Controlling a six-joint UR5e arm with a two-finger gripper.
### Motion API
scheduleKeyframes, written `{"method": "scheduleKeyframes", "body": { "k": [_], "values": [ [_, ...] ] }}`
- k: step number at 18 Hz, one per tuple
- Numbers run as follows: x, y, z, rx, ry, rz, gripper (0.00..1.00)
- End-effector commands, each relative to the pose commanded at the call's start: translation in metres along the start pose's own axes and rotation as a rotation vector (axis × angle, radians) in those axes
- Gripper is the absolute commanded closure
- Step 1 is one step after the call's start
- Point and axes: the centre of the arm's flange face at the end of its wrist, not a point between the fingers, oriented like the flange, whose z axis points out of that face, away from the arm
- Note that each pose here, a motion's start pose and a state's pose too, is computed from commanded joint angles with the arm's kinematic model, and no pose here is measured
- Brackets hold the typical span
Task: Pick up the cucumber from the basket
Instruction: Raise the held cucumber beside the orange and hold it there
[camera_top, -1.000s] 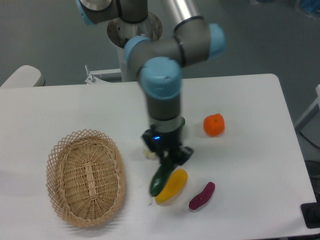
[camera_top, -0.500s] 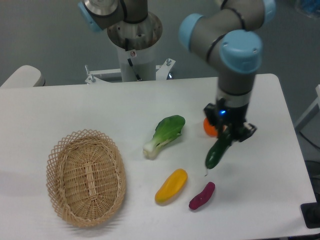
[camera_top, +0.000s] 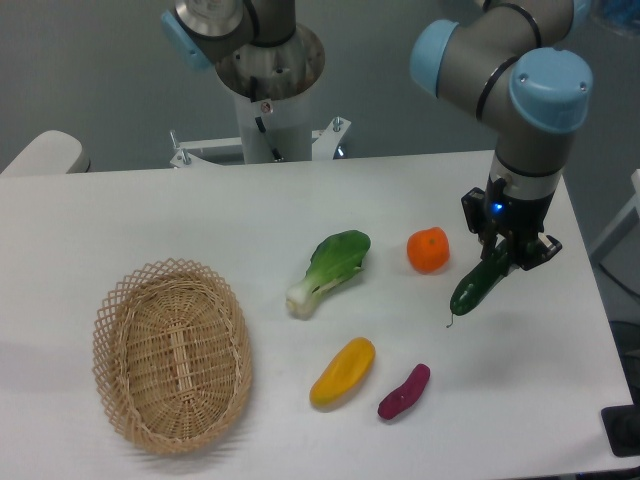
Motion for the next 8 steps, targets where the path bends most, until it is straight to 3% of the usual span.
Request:
{"method": "scheduleKeyframes", "body": {
  "k": [8],
  "values": [
    [-0.0013,-0.0005,-0.0039,0.004,-0.008,0.000,0.82]
  ]
}}
